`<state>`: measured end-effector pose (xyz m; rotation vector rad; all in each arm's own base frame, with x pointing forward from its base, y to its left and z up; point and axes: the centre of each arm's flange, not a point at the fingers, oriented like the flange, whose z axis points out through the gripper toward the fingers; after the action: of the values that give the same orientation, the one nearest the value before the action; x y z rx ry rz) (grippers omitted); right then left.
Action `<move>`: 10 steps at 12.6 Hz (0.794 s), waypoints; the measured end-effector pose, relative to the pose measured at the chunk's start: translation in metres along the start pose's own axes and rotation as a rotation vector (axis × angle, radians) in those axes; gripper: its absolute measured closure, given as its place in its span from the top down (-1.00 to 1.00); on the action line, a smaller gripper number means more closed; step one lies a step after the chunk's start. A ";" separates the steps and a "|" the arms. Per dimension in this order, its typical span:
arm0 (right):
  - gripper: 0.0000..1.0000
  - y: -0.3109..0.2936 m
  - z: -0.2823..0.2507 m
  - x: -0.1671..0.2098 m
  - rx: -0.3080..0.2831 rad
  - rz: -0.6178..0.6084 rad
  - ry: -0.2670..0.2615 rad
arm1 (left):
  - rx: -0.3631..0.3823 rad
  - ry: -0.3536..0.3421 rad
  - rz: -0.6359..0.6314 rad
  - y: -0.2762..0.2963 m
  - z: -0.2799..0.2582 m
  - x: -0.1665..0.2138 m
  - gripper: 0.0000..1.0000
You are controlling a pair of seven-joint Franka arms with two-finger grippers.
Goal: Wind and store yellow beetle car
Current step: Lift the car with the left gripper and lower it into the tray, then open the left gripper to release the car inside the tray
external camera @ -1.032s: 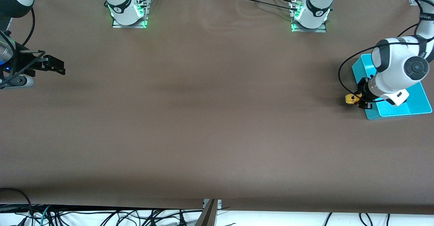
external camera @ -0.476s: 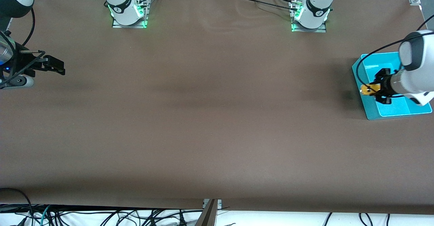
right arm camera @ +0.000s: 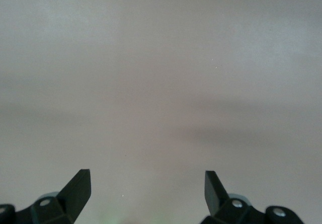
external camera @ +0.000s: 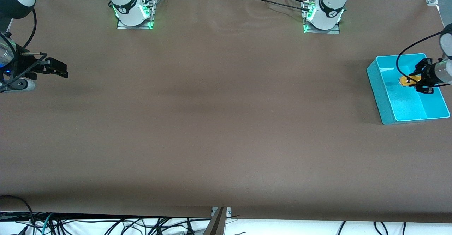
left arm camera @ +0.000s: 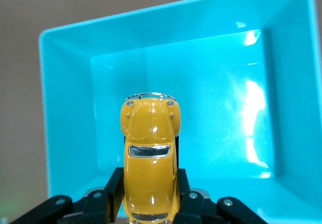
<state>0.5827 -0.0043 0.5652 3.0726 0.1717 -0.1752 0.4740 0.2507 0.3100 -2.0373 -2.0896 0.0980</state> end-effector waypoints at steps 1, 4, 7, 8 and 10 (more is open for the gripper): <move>1.00 0.000 0.000 0.000 0.000 0.000 0.000 | -0.027 0.004 -0.013 -0.013 0.026 0.006 -0.08; 1.00 0.000 0.000 0.000 0.000 0.000 0.000 | -0.053 0.004 -0.052 -0.037 0.058 0.021 -0.08; 1.00 0.000 0.000 0.000 0.000 0.000 0.000 | -0.067 -0.002 -0.066 -0.052 0.081 0.020 -0.08; 1.00 0.000 0.000 0.000 0.000 0.000 0.000 | -0.066 -0.009 -0.064 -0.058 0.092 0.015 -0.08; 1.00 0.000 0.000 0.000 0.000 0.000 0.001 | -0.055 -0.021 -0.059 -0.067 0.107 0.006 -0.08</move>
<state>0.5828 -0.0042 0.5652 3.0726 0.1719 -0.1744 0.3867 0.2654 0.2203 -2.0113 -2.1871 0.0535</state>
